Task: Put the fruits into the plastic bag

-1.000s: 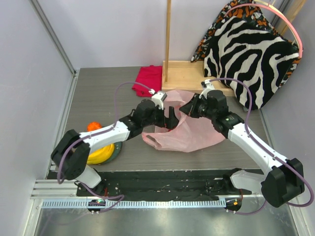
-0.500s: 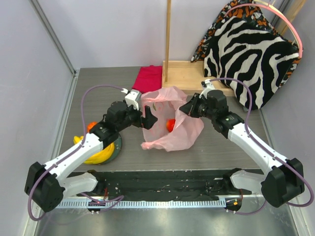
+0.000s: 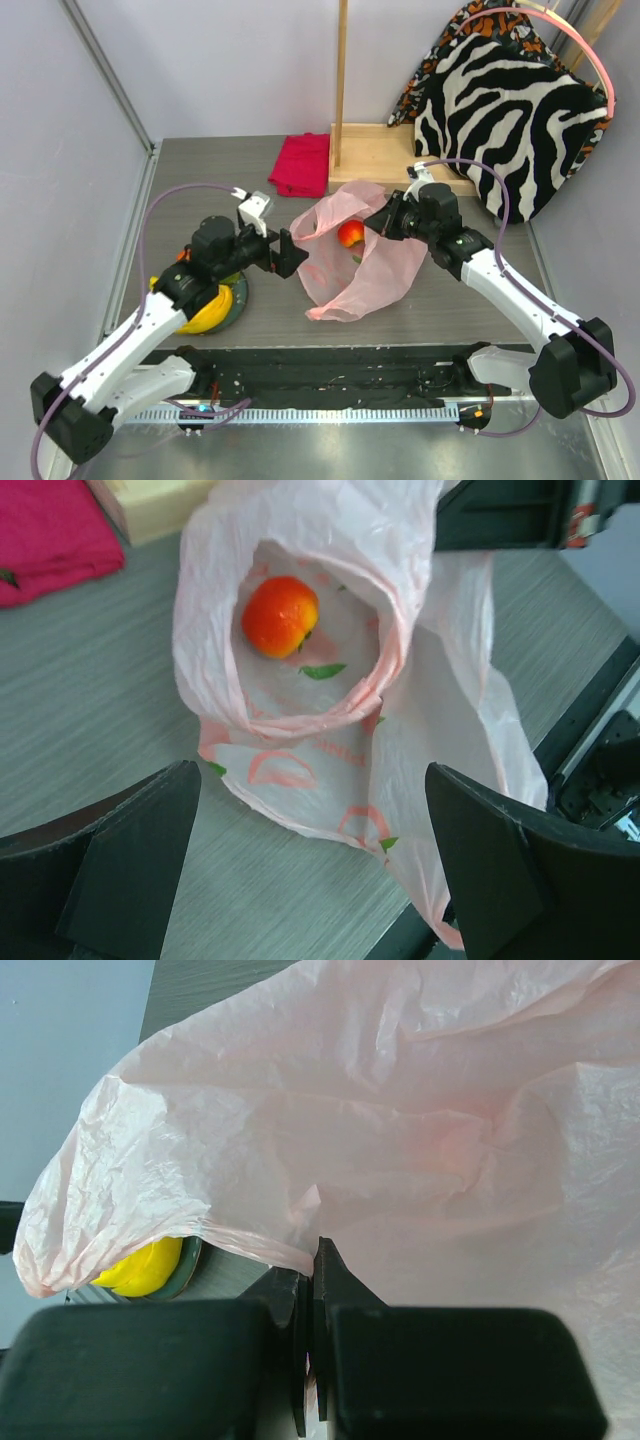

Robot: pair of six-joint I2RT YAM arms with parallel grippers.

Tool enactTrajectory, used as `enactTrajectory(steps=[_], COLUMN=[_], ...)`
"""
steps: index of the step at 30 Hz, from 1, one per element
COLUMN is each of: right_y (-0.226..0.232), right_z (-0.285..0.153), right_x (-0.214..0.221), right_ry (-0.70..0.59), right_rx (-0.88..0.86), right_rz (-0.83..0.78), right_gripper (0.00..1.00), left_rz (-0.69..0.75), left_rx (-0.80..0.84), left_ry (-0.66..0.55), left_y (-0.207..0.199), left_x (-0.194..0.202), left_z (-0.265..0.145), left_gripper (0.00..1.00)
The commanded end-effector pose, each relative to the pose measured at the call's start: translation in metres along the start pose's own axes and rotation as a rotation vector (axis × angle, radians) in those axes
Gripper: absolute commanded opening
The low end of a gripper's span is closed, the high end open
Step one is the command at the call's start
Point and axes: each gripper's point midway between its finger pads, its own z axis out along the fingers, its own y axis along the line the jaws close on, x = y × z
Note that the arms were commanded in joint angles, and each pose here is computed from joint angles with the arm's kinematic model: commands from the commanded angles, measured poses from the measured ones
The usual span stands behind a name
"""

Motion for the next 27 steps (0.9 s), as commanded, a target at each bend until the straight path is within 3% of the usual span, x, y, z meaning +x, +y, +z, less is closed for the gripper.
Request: enactTrajectory(steps=[1, 4, 8, 14, 16, 22, 27], right_y=[0.004, 0.003, 0.005, 0.005, 0.005, 0.008, 0.009], right_z=[0.001, 0.001, 0.001, 0.001, 0.0, -0.002, -0.003], right_x=[-0.012, -0.011, -0.011, -0.01, -0.011, -0.012, -0.014], right_ry=[-0.045, -0.042, -0.042, -0.039, -0.043, -0.046, -0.056], right_rx=[-0.014, -0.012, -0.017, -0.019, -0.022, -0.029, -0.036], right_rz=[-0.016, -0.014, -0.017, -0.017, -0.017, -0.024, -0.027], right_gripper=[0.01, 0.01, 0.01, 0.01, 0.01, 0.01, 0.01], left_rz=[0.076, 0.045, -0.04, -0.176, -0.247, -0.456, -0.586], left_rx=[-0.017, -0.146, -0.4, -0.546, -0.675, -0.992, -1.034], left_ry=[-0.232, -0.323, -0.285, -0.274, -0.282, -0.113, 0.032], left_y=[-0.005, 0.018, 0.07, 0.11, 0.139, 0.217, 0.253], left_x=[-0.044, -0.053, -0.044, -0.037, -0.03, 0.018, 0.045], left_z=[-0.039, -0.061, -0.078, -0.09, -0.104, -0.142, -0.143], left_gripper=[1.0, 1.0, 1.0, 1.0, 1.0, 1.0, 1.0])
